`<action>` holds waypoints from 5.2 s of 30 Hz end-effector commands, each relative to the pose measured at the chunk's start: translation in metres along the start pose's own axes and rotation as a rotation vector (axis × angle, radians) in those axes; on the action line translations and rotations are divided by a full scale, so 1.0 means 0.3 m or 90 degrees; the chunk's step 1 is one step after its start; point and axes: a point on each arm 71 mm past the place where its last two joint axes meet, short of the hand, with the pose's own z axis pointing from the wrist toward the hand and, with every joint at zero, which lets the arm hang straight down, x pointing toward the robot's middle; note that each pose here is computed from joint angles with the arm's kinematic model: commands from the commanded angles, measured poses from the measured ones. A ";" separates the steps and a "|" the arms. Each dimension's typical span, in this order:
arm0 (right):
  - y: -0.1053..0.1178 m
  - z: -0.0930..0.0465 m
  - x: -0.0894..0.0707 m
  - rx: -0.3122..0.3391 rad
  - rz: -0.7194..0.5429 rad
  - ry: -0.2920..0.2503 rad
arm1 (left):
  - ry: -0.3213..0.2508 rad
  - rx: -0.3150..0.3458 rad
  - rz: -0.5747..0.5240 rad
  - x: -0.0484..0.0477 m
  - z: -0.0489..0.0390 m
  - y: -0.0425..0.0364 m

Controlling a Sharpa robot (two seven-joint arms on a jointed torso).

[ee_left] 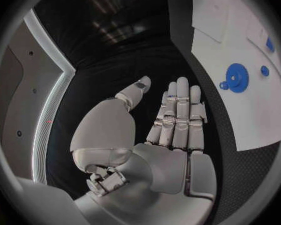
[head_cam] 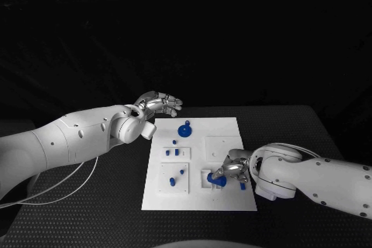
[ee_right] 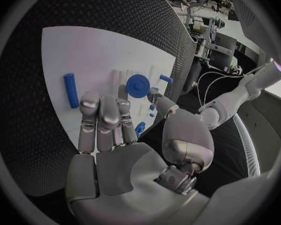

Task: Assemble the parts on the task board

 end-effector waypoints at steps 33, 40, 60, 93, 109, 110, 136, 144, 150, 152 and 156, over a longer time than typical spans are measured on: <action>0.052 0.062 0.082 -0.029 -0.134 -0.037 | 0.012 0.003 -0.004 0.008 0.000 -0.004; 0.055 0.060 0.086 -0.033 -0.125 -0.032 | 0.013 0.003 -0.004 0.010 0.000 -0.004; 0.058 0.055 0.085 -0.044 -0.068 -0.037 | 0.015 0.001 -0.004 0.009 0.000 -0.003; 0.002 0.009 0.076 -0.068 -0.092 0.011 | 0.014 -0.003 -0.003 0.003 -0.003 -0.001; 0.026 0.038 0.058 -0.052 -0.103 -0.039 | 0.016 -0.002 -0.003 0.007 -0.002 -0.002; 0.029 0.040 0.059 -0.053 -0.105 -0.039 | 0.015 -0.002 -0.003 0.006 -0.002 -0.001; 0.062 0.055 0.080 -0.061 -0.182 -0.029 | 0.016 -0.004 -0.003 0.006 -0.001 -0.001; 0.058 0.055 0.077 -0.066 -0.172 -0.034 | 0.017 -0.004 -0.003 0.008 0.000 -0.001; 0.051 0.053 0.074 -0.063 -0.169 -0.039 | 0.016 -0.004 -0.002 0.007 -0.001 -0.001; 0.048 0.051 0.073 -0.065 -0.167 -0.041 | 0.017 -0.004 -0.003 0.007 0.000 -0.001; 0.032 0.039 0.069 -0.075 -0.135 -0.043 | 0.015 -0.004 -0.002 0.005 0.000 0.000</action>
